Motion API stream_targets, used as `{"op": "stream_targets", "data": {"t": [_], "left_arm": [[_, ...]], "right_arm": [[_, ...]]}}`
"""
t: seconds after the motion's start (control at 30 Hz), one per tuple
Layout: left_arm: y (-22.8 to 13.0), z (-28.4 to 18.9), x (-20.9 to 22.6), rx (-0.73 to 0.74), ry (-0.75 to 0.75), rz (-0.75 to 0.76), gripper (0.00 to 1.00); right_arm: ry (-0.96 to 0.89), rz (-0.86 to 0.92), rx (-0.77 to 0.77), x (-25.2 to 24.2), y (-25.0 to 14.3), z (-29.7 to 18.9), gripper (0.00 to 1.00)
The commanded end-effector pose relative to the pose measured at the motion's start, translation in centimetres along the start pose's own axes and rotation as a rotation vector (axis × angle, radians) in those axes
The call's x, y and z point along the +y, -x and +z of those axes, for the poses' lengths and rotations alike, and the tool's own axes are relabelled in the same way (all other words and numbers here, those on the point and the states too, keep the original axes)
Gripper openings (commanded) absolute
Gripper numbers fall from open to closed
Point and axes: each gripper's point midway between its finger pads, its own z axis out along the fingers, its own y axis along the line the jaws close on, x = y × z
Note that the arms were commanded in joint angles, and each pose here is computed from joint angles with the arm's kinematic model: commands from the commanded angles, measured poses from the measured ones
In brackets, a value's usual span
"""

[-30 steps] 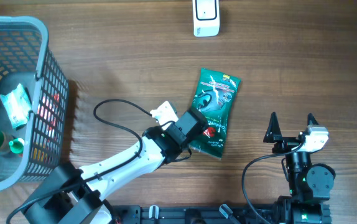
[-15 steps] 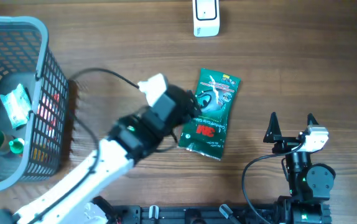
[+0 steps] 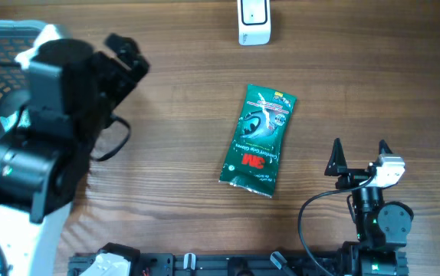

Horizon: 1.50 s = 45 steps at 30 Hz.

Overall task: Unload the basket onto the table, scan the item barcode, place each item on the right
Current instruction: 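Move the left gripper back into the basket toward the sauce bottle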

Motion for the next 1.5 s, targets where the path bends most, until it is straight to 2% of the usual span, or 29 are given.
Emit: {"op": "stream_targets", "data": {"t": [0.0,0.07,0.17,0.27,0.3,0.37,0.5,0.57,0.77,0.93,1.1,1.3,1.47], "left_arm": [[2.6,-0.9,1.2,-0.081,0.019,-0.029,1.00],[3.5,-1.0,1.2,-0.110,0.014,-0.048,1.00],[6.7,-1.7,4.1,-0.229,0.083,-0.266,0.99],[8.7,-2.6,8.8,-0.306,0.202,-0.466,1.00],[9.3,-3.1,11.6,-0.333,0.283,-0.541,0.99],[9.7,-3.4,14.7,-0.341,0.368,-0.608,1.00],[9.1,-3.9,20.5,-0.295,0.519,-0.802,0.99],[7.4,-4.7,24.5,-0.271,0.659,-1.014,0.99],[6.3,-3.8,29.9,-0.173,0.787,-1.244,1.00],[6.3,-1.9,32.7,-0.121,0.856,-1.287,1.00],[3.9,-1.7,33.8,-0.013,0.978,-1.320,1.00],[3.0,-1.4,34.4,0.030,1.047,-1.311,1.00],[2.7,0.2,34.0,0.063,1.073,-1.246,1.00]], "right_arm": [[0.007,-0.009,0.000,0.1,0.0,0.0,1.00],[0.007,-0.009,0.000,0.1,0.0,0.0,1.00],[0.007,-0.009,0.000,0.1,0.0,0.0,1.00],[0.007,-0.009,0.000,0.1,0.0,0.0,1.00],[0.007,-0.009,0.000,0.1,0.0,0.0,1.00],[0.007,-0.009,0.000,0.1,0.0,0.0,1.00],[0.007,-0.009,0.000,0.1,0.0,0.0,1.00],[0.007,-0.009,0.000,0.1,0.0,0.0,1.00],[0.007,-0.009,0.000,0.1,0.0,0.0,0.99],[0.007,-0.009,0.000,0.1,0.0,0.0,1.00],[0.007,-0.009,0.000,0.1,0.0,0.0,1.00],[0.007,-0.009,0.000,0.1,0.0,0.0,0.99],[0.007,-0.009,0.000,0.1,0.0,0.0,1.00]]}}
